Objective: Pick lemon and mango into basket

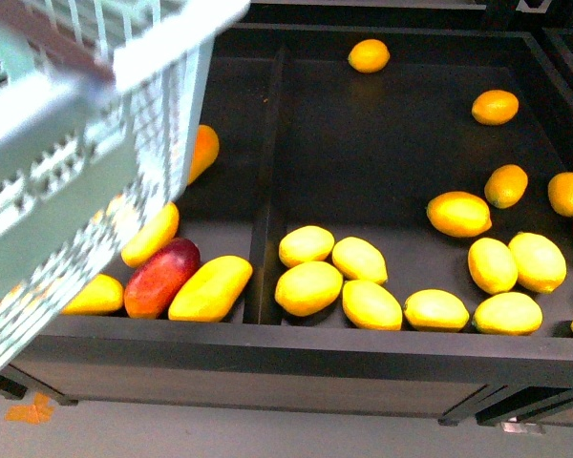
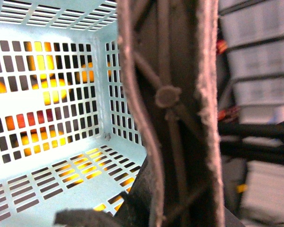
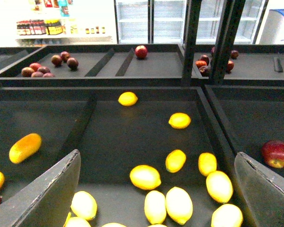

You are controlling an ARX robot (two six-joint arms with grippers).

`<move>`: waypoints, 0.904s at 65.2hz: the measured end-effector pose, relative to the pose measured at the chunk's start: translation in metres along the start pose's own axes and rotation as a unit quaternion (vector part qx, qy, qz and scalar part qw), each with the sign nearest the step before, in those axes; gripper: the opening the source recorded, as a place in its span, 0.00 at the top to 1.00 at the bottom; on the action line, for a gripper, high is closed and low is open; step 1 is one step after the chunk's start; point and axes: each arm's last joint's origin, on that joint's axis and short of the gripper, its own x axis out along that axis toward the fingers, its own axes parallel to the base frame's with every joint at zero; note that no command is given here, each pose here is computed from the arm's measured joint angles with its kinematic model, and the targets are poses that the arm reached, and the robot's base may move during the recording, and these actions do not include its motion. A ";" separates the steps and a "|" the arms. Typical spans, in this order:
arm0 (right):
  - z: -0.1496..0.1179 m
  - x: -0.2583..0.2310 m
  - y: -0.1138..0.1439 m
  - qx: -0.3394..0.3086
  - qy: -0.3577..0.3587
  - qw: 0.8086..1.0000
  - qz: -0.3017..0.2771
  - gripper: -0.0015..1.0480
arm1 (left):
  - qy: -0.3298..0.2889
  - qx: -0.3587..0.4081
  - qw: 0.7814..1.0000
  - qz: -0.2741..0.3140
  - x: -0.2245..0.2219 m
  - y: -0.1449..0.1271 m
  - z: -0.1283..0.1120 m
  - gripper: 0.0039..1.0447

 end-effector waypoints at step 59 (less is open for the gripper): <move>0.000 0.000 0.000 0.000 0.000 1.000 -0.002 0.08 | 0.180 0.145 0.969 -0.083 0.068 -0.069 -0.086 0.96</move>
